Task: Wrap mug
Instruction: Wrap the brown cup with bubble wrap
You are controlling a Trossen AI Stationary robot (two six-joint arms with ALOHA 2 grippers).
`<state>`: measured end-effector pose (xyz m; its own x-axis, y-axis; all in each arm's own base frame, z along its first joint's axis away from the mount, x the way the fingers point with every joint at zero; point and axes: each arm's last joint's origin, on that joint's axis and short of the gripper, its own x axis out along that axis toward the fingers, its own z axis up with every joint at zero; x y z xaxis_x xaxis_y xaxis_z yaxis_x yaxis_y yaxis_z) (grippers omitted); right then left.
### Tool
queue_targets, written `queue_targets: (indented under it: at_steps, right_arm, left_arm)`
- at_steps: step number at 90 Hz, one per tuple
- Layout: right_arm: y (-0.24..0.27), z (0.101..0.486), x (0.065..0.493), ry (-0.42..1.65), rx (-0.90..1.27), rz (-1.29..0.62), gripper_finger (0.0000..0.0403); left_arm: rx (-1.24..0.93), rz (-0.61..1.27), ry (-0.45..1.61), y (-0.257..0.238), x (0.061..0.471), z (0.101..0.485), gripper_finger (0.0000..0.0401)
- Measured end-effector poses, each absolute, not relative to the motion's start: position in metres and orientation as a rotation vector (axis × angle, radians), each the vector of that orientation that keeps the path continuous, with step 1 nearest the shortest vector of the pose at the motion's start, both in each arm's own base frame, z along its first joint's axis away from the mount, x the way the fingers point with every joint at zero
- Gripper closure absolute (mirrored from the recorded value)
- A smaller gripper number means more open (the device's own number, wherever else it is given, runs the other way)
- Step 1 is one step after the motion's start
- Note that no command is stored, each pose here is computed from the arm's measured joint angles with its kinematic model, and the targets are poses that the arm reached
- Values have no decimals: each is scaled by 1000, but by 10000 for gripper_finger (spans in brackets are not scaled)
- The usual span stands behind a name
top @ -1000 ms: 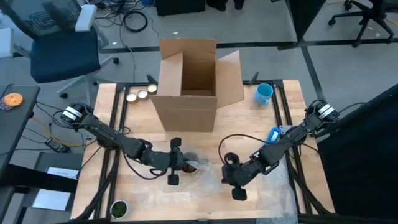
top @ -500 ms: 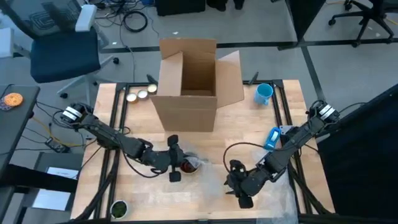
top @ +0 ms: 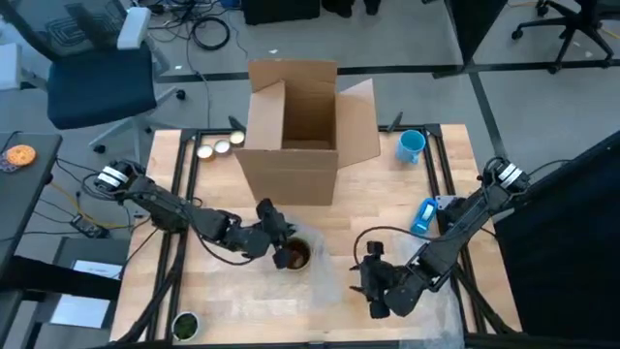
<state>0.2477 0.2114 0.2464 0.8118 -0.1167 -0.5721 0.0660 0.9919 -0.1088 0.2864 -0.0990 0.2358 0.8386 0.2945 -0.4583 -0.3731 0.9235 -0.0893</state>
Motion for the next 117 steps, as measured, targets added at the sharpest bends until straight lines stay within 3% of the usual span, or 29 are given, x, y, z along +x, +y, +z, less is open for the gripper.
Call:
queue_targets:
  at_steps: [53,78,117]
  right_arm:
    - [239,254,286,232,-175,-79,213]
    - [238,243,296,175,-388,-403,214]
    - [252,252,294,84,-363,-292,214]
  left_arm:
    - [-215,464,414,-85,291,236,401]
    - [-232,510,392,-72,296,237,401]
    - [-237,543,391,-62,298,237,401]
